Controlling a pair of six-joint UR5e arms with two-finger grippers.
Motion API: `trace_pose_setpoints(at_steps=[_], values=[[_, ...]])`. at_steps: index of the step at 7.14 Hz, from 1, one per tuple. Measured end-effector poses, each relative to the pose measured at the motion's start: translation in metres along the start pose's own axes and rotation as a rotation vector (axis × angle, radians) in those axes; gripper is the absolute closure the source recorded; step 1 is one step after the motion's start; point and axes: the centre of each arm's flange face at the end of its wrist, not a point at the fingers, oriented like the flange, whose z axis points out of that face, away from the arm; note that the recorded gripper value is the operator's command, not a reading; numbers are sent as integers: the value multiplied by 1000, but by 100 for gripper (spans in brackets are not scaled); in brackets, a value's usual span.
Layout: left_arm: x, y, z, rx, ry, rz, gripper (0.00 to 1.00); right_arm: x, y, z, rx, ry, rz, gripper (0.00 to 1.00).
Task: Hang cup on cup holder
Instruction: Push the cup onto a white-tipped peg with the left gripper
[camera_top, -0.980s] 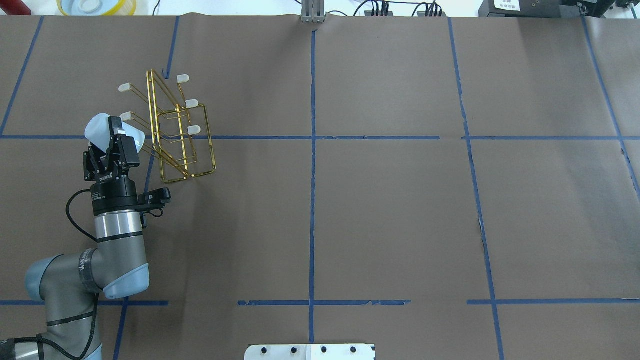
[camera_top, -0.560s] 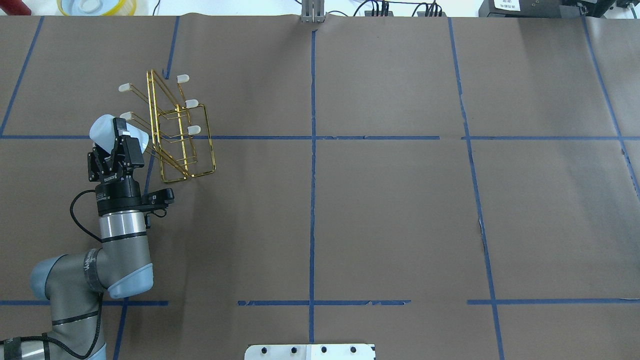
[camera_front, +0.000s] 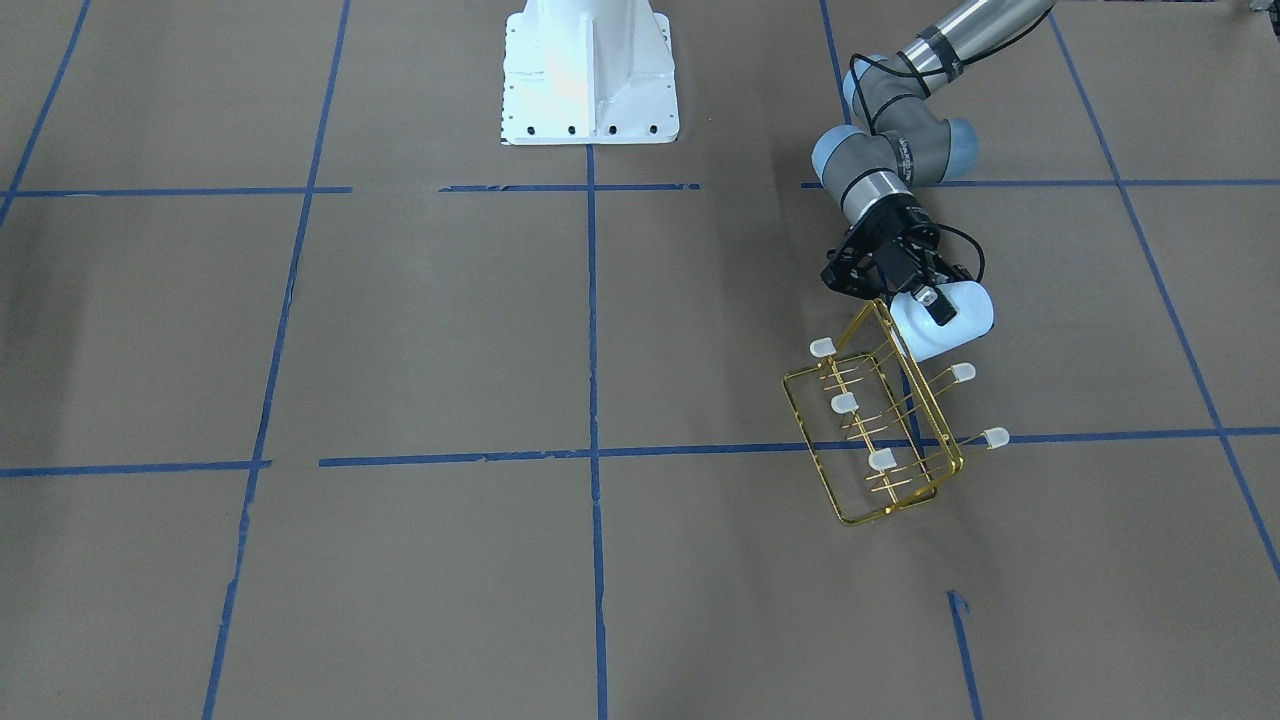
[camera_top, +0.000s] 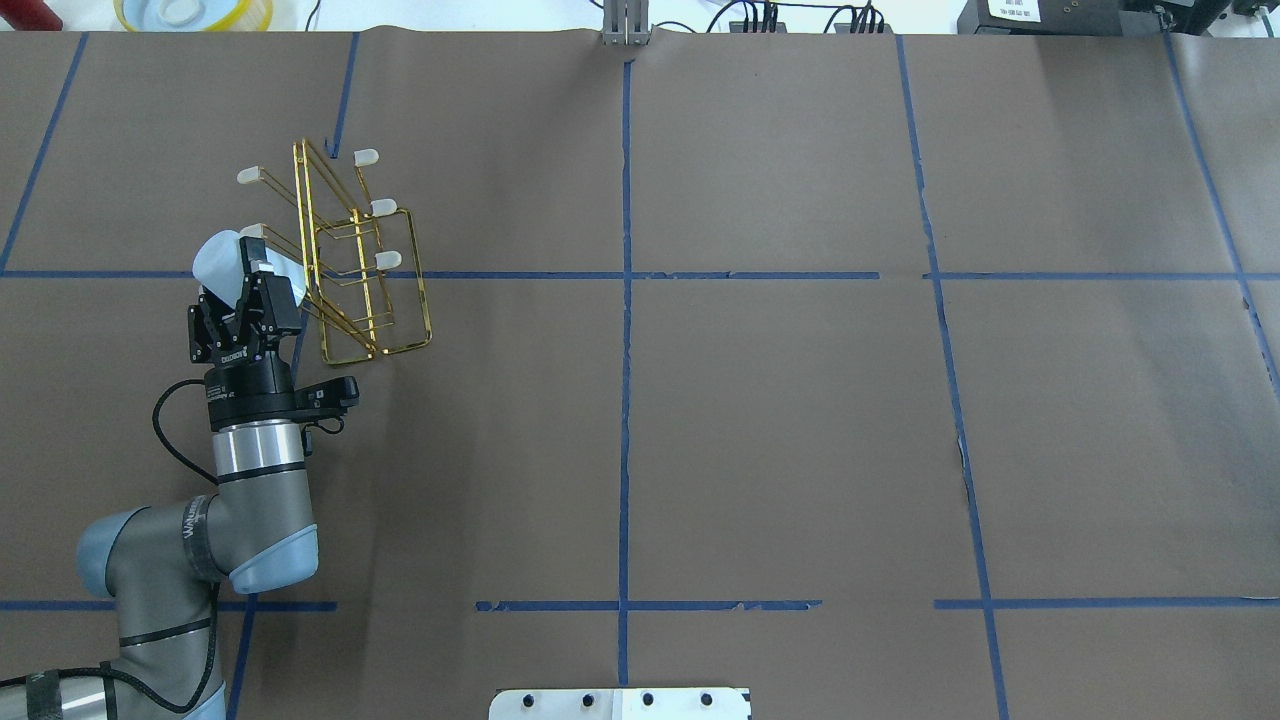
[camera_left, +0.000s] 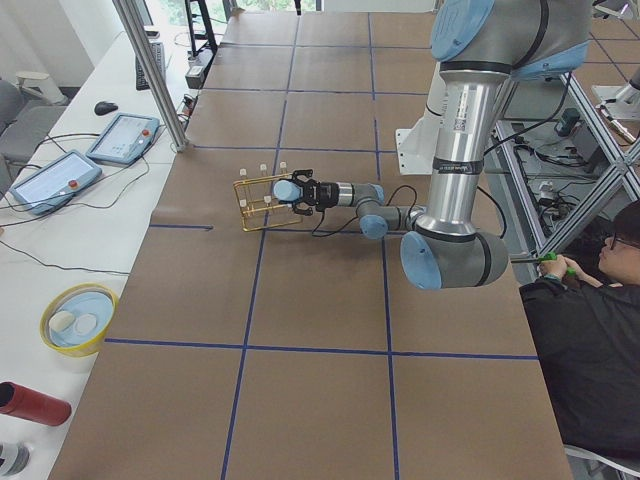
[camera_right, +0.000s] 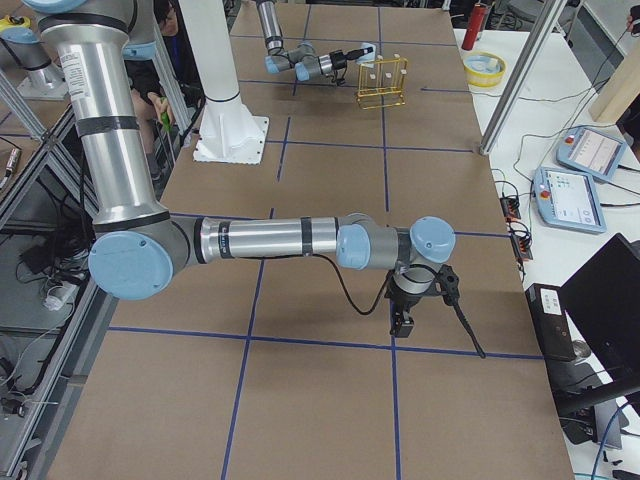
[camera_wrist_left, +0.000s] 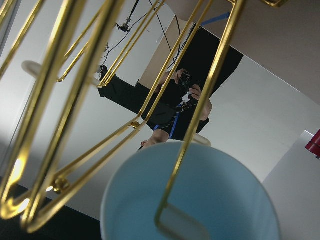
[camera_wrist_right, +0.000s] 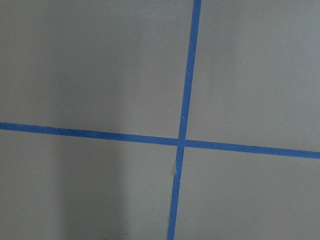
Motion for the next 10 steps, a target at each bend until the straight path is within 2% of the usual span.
trace_pose_setpoints(at_steps=[2,3,10], values=[[1,-3,0,1,0,4,50,0,0,0,0,0,1,0],[1,-5,0,0,0,5,0,0,0,0,0,0,0,0],[-4,3,4,-7,2,-31,0,0,0,0,0,0,0,0]])
